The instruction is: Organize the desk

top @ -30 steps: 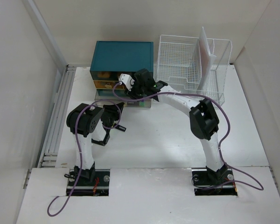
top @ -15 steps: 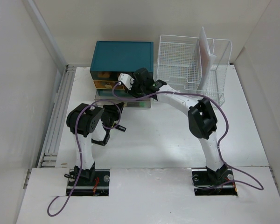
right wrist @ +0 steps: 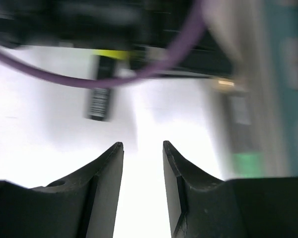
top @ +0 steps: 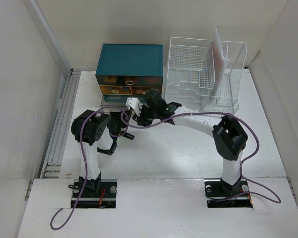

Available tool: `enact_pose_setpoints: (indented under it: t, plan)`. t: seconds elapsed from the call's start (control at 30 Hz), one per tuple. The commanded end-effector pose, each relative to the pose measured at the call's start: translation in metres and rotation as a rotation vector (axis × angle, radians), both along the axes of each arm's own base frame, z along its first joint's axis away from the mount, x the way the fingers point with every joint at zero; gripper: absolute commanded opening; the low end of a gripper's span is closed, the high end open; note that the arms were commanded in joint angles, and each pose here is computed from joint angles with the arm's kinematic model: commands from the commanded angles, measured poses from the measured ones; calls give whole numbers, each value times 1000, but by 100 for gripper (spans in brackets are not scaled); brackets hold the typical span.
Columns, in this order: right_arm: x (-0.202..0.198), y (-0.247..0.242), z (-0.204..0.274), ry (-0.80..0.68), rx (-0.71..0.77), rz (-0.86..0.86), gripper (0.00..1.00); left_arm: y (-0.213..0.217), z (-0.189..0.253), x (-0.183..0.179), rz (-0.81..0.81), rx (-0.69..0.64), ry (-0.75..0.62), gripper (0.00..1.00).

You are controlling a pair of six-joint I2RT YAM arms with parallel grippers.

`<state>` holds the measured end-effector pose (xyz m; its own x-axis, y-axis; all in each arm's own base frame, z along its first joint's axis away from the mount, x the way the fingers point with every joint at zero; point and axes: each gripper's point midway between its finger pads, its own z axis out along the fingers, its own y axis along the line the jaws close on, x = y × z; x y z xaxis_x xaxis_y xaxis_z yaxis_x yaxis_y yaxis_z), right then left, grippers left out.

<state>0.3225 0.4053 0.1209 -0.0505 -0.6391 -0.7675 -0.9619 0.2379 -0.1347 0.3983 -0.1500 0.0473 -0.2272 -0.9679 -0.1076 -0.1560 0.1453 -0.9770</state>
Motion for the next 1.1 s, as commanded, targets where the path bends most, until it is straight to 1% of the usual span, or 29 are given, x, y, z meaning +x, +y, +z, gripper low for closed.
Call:
enact_pose_setpoints:
  t: [0.0,0.07,0.2,0.57,0.83,1.0,1.07]
  plan:
    - [-22,24,7,71,110,-9,43,13,75,-2,46,-47,-345,0]
    - [-30,27,-10,131,94,-30,45,12,75,-3,36,-48,-345,0]
    - [-29,34,-38,204,82,-59,51,12,79,-3,37,-50,-354,0]
    - [-24,46,-45,256,188,-148,51,12,79,-3,37,-50,-354,0]
    - [-53,67,-43,282,229,-99,52,10,79,-4,27,-50,-354,0]
    - [-63,72,-58,306,223,-97,54,9,79,-4,18,-51,-354,0]
    - [-62,71,-58,300,222,-106,54,9,79,-4,18,-51,-354,0]
